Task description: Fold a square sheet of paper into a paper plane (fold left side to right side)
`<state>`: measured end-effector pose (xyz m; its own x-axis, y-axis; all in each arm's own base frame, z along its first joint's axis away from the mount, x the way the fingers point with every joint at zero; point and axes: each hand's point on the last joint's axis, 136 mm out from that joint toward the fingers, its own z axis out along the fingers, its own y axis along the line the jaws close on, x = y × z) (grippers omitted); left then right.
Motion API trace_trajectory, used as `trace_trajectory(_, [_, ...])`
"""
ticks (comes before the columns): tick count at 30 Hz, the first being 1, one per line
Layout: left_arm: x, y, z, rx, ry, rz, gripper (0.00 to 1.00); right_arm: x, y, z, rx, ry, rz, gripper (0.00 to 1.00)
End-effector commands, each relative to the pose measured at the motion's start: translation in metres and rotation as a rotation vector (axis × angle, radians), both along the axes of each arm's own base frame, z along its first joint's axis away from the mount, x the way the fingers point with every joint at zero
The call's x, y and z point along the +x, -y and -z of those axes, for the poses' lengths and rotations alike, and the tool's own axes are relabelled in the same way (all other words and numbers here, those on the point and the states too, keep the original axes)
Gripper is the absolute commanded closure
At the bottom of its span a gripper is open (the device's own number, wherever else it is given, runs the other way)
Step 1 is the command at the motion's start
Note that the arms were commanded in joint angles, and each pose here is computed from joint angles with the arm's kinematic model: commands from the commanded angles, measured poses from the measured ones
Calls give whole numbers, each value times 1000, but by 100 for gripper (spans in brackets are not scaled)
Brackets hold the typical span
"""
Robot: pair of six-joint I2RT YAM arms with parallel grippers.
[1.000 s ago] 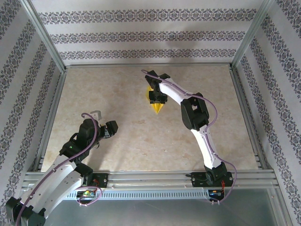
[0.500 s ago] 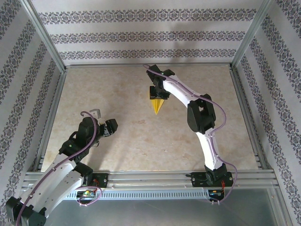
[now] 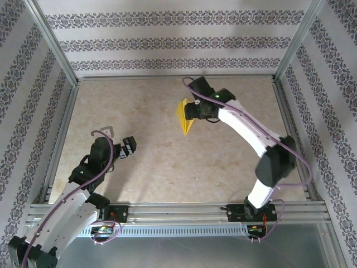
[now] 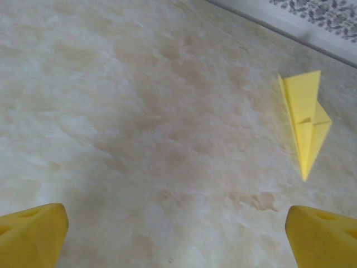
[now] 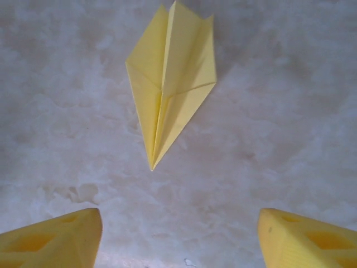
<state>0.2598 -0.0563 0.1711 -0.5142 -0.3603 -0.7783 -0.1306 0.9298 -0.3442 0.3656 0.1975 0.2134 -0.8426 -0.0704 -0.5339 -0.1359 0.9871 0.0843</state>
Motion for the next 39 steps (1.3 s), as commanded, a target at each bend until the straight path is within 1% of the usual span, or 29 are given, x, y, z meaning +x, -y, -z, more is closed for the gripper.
trace_trajectory(1, [8,-25,-21,115,85,-83,0,-9,31,-15,-13,94,31,20])
trace_trajectory(8, [10,-53,-30,294,146,-167,0,-46,93,-27,46,237,116,2])
trace_trajectory(14, [12,-63,-39,388,161,-184,0,-71,151,-24,80,349,243,2])
trace_trajectory(17, [13,-64,-44,412,184,-183,0,-78,175,-24,93,420,314,2])
trace_trajectory(20, [14,-65,-47,412,205,-192,0,-82,198,-15,91,472,395,2])
trace_trajectory(27, [15,-66,-47,417,200,-192,0,-73,218,13,43,555,419,2])
trace_trajectory(35, [16,-65,-46,404,200,-195,0,-67,220,33,26,524,411,2])
trace_trajectory(39, [17,-63,-44,389,201,-189,0,-65,218,42,17,559,385,2])
